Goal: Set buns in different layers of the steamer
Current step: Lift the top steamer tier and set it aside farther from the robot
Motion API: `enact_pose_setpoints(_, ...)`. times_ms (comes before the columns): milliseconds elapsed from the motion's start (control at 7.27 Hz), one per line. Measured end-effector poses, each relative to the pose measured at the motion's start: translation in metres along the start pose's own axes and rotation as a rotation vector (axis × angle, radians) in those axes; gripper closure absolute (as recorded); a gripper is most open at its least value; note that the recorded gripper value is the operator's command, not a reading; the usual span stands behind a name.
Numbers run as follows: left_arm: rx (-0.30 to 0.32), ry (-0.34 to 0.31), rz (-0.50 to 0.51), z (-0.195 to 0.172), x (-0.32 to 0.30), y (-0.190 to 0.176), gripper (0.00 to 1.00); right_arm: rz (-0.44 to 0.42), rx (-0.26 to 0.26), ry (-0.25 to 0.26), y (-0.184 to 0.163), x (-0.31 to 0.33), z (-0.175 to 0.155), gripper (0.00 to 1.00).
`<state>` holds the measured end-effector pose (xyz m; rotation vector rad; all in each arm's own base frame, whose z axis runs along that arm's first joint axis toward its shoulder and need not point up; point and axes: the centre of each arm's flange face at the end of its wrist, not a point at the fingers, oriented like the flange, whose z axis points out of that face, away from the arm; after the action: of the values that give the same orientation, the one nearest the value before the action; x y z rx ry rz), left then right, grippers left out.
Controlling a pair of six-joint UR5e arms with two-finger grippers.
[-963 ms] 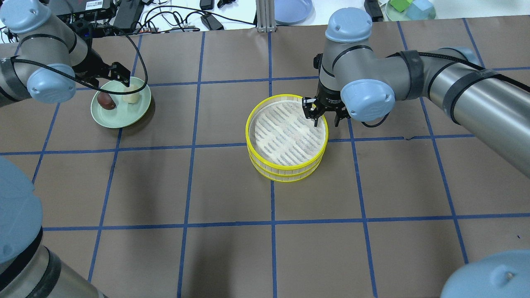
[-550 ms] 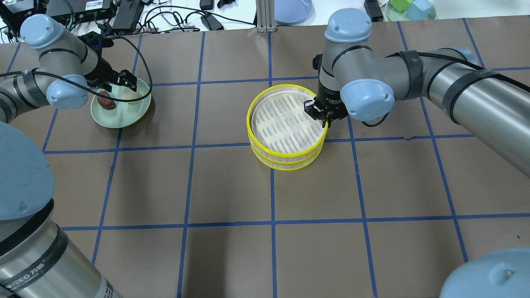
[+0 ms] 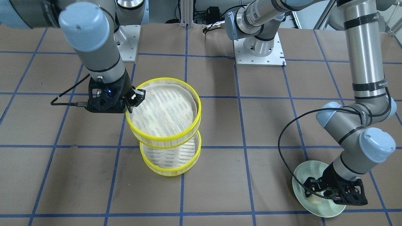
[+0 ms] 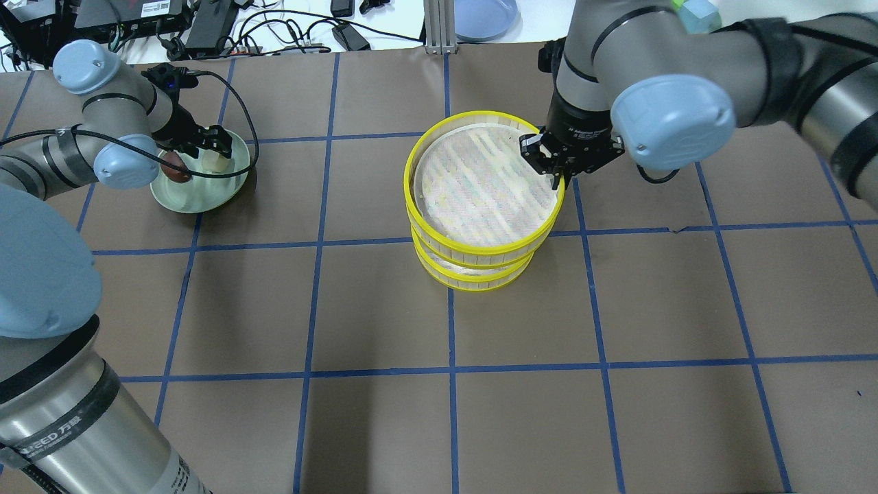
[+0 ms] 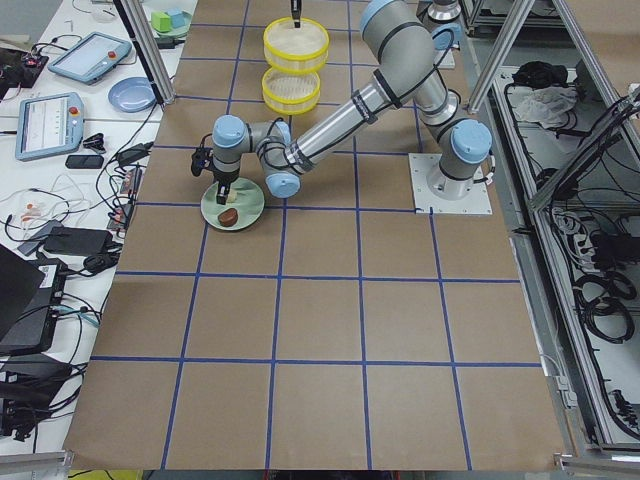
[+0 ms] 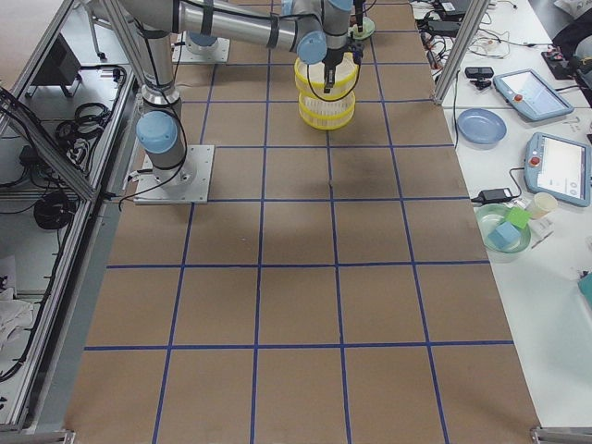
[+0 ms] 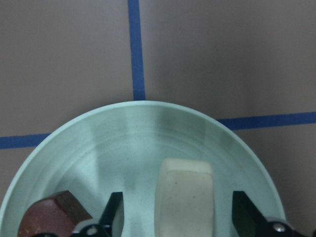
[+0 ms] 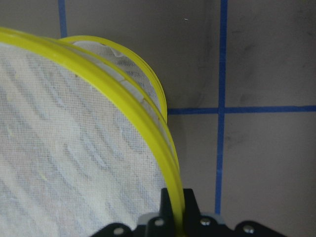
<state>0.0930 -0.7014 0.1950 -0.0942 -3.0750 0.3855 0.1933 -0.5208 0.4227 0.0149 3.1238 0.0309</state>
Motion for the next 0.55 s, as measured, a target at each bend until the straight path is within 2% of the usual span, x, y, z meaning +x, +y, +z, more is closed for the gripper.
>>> enact_pose_setpoints(275,0.006,-0.001,-0.007,-0.006,0.001,-0.001,1.0,-0.011,-0.024,0.013,0.01,0.072,-0.062,0.96)
enact_pose_setpoints(550,0.033,-0.002,-0.02,-0.032,0.013,-0.007,1.0,-0.039,-0.038,0.0,0.011,0.137,-0.083,0.96)
